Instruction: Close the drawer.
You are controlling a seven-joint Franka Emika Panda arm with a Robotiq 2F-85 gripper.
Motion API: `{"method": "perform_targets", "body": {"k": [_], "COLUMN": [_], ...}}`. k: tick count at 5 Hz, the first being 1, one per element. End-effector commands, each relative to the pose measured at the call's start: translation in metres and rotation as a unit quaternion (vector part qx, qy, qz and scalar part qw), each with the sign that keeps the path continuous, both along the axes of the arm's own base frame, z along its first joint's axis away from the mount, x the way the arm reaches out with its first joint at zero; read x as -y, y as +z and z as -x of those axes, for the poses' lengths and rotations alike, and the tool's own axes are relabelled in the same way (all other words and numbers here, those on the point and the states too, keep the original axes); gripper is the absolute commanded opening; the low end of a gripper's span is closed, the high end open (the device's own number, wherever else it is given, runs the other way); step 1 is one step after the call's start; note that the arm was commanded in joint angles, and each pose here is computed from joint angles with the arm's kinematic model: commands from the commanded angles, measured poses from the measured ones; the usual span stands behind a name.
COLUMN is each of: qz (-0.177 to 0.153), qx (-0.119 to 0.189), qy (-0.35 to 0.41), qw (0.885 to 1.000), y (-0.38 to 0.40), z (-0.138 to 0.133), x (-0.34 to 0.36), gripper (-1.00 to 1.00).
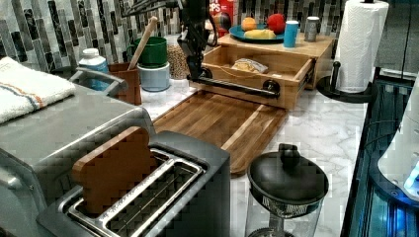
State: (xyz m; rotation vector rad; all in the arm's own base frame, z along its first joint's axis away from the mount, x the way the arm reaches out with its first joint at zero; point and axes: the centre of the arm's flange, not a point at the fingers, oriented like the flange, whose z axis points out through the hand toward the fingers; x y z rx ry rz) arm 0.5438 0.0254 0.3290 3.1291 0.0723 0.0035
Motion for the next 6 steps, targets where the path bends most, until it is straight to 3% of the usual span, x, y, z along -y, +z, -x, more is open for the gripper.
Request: {"method": "perform_targets", "body": {"k": [1,6], "qz": [-0.018,0.006], "qx": [-0.036,-0.041], "qy": [0.050,0.076], "qw": [0.998,0.996], "y": [-0.056,-0.050], "z": [0.002,-0.003], "x": [0.015,0.144], "gripper": [-1.00,-1.00]}}
